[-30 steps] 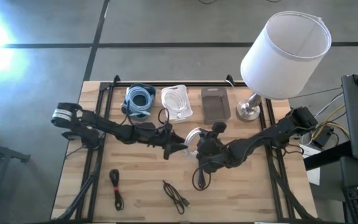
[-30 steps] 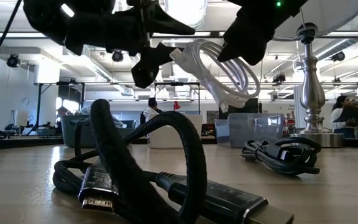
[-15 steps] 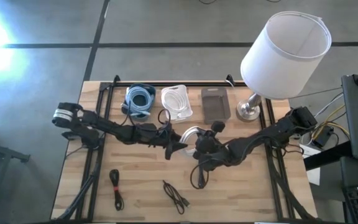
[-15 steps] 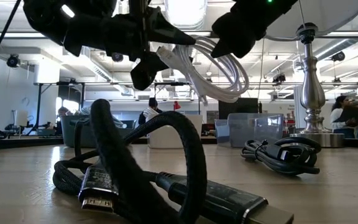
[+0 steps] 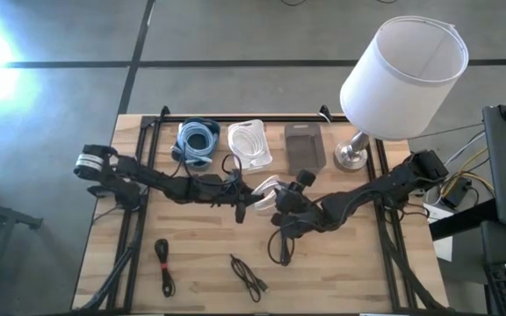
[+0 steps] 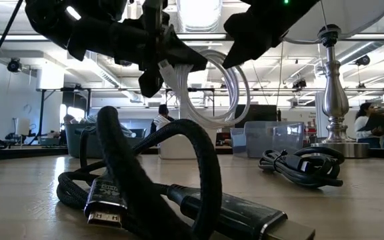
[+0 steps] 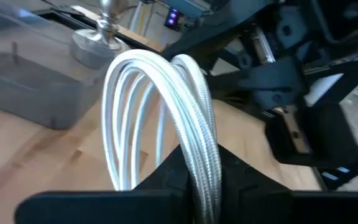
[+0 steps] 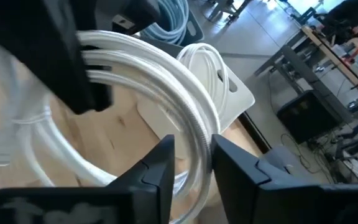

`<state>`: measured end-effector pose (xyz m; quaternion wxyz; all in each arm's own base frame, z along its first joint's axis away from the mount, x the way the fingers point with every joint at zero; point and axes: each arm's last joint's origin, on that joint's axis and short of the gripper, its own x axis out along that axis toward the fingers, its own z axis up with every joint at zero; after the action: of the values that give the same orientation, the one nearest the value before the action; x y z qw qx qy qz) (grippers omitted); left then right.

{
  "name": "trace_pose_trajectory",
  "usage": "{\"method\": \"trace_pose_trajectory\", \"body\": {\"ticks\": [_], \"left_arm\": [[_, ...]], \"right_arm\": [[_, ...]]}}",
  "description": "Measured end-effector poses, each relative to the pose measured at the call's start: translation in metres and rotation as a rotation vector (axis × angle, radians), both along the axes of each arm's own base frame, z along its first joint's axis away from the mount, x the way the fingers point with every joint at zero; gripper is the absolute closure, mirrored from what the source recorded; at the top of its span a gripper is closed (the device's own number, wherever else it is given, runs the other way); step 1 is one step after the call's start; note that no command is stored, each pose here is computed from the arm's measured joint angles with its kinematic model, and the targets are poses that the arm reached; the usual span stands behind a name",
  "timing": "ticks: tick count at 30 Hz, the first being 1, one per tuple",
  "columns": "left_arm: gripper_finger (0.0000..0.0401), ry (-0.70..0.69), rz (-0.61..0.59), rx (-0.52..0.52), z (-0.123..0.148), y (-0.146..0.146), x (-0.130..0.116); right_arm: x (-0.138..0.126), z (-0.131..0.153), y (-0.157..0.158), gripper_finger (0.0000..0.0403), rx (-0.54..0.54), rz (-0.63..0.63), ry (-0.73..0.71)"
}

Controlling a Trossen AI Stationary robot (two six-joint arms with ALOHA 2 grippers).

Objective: Pick & Place USB Port
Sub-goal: Put the white HDMI cable into the white bin

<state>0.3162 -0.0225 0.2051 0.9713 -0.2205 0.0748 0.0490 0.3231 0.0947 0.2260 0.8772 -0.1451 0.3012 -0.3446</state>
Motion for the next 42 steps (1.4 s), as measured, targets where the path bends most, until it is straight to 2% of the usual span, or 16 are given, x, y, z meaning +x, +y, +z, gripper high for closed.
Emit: {"method": "trace_pose_trajectory", "body": {"ticks": [9, 14, 20, 24, 30, 35, 42], "left_arm": [[0.0356, 0.038, 0.102, -0.004, 0.005, 0.02, -0.005], [0.0364, 0.009, 0.175, 0.003, 0.021, 0.039, -0.014], [0.0356, 0.008, 0.204, 0.035, 0.036, 0.05, -0.026], [0.0362, -0.005, 0.304, 0.079, 0.048, 0.067, -0.034], [0.0356, -0.039, 0.421, 0.051, 0.058, 0.099, -0.04], [0.0358, 0.018, 0.453, -0.01, 0.04, 0.123, -0.033], [0.0351, 0.099, 0.473, -0.078, 0.012, 0.137, -0.015]], "right_arm": [[0.0, 0.001, -0.001, 0.0267, -0.041, -0.009, 0.009], [-0.002, 0.002, 0.001, 0.0266, -0.071, -0.067, -0.051], [-0.005, 0.004, 0.004, 0.0266, -0.147, -0.114, -0.087], [-0.005, 0.004, 0.004, 0.0266, -0.144, -0.116, -0.093], [-0.005, 0.004, 0.004, 0.0266, -0.139, -0.115, -0.095], [-0.005, 0.004, 0.004, 0.0266, -0.136, -0.114, -0.097], [-0.005, 0.004, 0.005, 0.0266, -0.134, -0.113, -0.097]]}}
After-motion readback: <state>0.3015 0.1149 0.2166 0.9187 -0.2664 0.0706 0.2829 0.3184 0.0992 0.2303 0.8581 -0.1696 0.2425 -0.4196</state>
